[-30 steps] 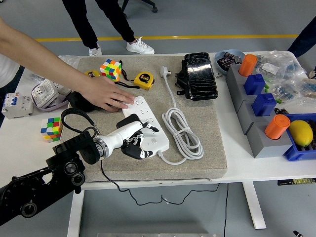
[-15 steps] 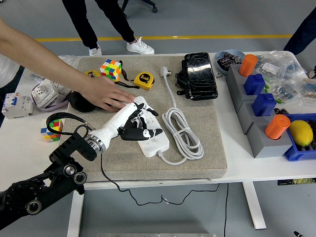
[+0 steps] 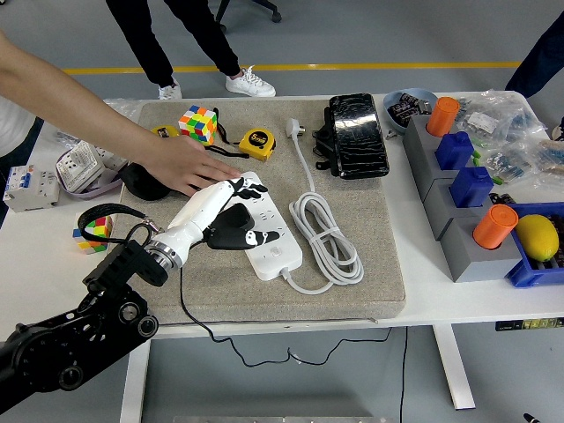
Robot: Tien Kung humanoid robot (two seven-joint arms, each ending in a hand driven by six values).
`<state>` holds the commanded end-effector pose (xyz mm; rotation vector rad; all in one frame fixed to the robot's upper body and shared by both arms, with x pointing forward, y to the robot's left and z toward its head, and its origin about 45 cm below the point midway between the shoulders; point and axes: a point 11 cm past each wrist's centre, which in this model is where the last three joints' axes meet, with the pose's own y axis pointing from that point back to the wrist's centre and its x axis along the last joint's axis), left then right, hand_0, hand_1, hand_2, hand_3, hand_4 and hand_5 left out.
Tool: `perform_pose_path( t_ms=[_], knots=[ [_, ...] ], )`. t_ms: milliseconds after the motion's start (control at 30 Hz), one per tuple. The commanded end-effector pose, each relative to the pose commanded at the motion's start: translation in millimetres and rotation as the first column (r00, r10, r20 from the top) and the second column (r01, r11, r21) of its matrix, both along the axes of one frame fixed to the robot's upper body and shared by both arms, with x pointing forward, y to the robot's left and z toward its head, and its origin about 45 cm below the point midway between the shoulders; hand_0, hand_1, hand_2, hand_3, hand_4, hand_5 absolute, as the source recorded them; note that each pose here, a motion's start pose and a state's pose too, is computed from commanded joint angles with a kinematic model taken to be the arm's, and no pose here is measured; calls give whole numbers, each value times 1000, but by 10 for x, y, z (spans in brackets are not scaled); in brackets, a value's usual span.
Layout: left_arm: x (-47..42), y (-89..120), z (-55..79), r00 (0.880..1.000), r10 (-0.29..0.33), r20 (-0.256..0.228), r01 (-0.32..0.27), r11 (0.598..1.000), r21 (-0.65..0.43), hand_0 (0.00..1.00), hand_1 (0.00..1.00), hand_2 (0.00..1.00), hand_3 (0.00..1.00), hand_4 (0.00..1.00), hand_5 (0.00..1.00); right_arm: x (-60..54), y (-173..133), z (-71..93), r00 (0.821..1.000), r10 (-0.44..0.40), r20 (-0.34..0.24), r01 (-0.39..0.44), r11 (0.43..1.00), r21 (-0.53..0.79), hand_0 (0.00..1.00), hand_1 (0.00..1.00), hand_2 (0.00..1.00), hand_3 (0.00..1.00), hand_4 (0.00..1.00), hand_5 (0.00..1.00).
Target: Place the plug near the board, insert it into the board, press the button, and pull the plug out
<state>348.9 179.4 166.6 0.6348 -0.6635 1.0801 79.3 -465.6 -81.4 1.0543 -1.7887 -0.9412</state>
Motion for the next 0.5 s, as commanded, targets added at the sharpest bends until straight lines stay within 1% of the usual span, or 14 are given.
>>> perform_pose_path(
  t_ms=[67, 100, 267, 300, 467, 500],
  knots=[
    [13, 34, -22, 1000, 11, 14, -11, 1000, 27, 747, 762, 799, 779, 998, 374, -5, 6, -4, 1000, 0, -1, 0, 1000, 1, 576, 639, 604, 539, 932, 472],
    [18, 46, -31, 1000, 14, 17, -15, 999, 36, 740, 743, 784, 776, 998, 347, -6, 8, -5, 1000, 0, -1, 0, 1000, 2, 575, 638, 604, 539, 933, 472],
    [43, 109, -78, 999, 41, 24, -42, 997, 63, 740, 743, 784, 776, 998, 347, -3, 13, -6, 1000, -4, 1, 4, 1000, 3, 575, 638, 604, 539, 933, 472],
    [48, 120, -88, 999, 46, 24, -47, 997, 68, 716, 707, 745, 759, 998, 344, -4, 13, -6, 1000, -4, 2, 4, 1000, 3, 575, 639, 604, 539, 933, 472],
    [65, 172, -148, 998, 65, 15, -66, 994, 85, 716, 707, 745, 759, 998, 344, -11, 10, -6, 1000, -7, 2, 7, 1000, 3, 575, 639, 604, 539, 933, 472],
    [66, 179, -159, 998, 67, 12, -68, 994, 88, 690, 686, 730, 745, 998, 350, -12, 10, -7, 1000, -8, 1, 8, 1000, 3, 575, 639, 604, 539, 933, 473]
  ],
)
